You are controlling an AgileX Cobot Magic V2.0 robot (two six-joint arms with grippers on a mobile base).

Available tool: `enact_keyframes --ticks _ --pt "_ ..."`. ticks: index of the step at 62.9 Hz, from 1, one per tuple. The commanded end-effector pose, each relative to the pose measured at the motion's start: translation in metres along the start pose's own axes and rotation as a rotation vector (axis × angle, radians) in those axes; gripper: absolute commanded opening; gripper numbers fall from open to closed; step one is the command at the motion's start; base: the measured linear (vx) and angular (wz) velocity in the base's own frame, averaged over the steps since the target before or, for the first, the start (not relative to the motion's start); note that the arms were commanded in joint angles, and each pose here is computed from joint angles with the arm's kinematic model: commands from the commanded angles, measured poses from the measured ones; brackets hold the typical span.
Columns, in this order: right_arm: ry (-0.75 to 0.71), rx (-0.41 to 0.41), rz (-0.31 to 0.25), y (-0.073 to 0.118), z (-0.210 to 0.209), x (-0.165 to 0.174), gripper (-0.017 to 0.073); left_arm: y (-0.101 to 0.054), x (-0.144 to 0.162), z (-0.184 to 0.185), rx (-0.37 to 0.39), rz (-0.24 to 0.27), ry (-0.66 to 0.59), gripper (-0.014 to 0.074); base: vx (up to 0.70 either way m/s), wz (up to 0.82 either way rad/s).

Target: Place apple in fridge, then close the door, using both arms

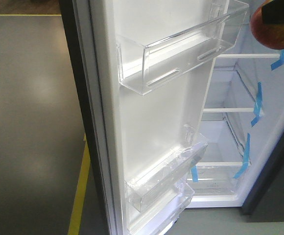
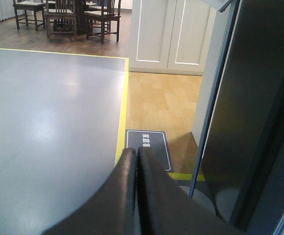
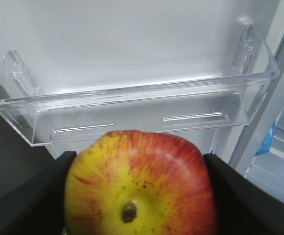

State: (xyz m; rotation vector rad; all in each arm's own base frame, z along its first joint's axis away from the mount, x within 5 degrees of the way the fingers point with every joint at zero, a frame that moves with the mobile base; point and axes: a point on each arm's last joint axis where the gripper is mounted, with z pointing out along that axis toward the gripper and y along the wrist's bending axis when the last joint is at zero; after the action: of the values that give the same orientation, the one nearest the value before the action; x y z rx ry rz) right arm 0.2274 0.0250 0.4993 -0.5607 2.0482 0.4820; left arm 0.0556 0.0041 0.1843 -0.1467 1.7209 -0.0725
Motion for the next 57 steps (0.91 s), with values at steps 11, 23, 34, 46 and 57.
enact_keyframes --ticks 11,23,34,46,57 --pt "-0.068 -0.020 -0.025 0.0126 -0.0143 -0.0083 -0.0006 -0.0017 0.0026 0.0010 0.032 -0.002 -0.051 -0.0006 0.03 -0.02" --pt "-0.068 -0.020 -0.025 0.0126 -0.0143 -0.0083 -0.0006 -0.0017 0.0026 0.0010 0.032 -0.002 -0.051 -0.0006 0.01 -0.01" --pt "-0.068 -0.020 -0.025 0.0126 -0.0143 -0.0083 -0.0006 -0.0017 0.0026 0.0010 0.032 -0.002 -0.051 -0.0006 0.00 0.00" --pt "-0.068 -0.020 -0.025 0.0126 -0.0143 -0.0083 -0.0006 -0.0017 0.0026 0.0010 0.032 -0.002 -0.051 -0.0006 0.00 0.00" --pt "-0.068 -0.020 -0.025 0.0126 -0.0143 -0.0083 -0.0006 -0.0017 0.0026 0.0010 0.032 -0.002 -0.051 -0.0006 0.00 0.00"
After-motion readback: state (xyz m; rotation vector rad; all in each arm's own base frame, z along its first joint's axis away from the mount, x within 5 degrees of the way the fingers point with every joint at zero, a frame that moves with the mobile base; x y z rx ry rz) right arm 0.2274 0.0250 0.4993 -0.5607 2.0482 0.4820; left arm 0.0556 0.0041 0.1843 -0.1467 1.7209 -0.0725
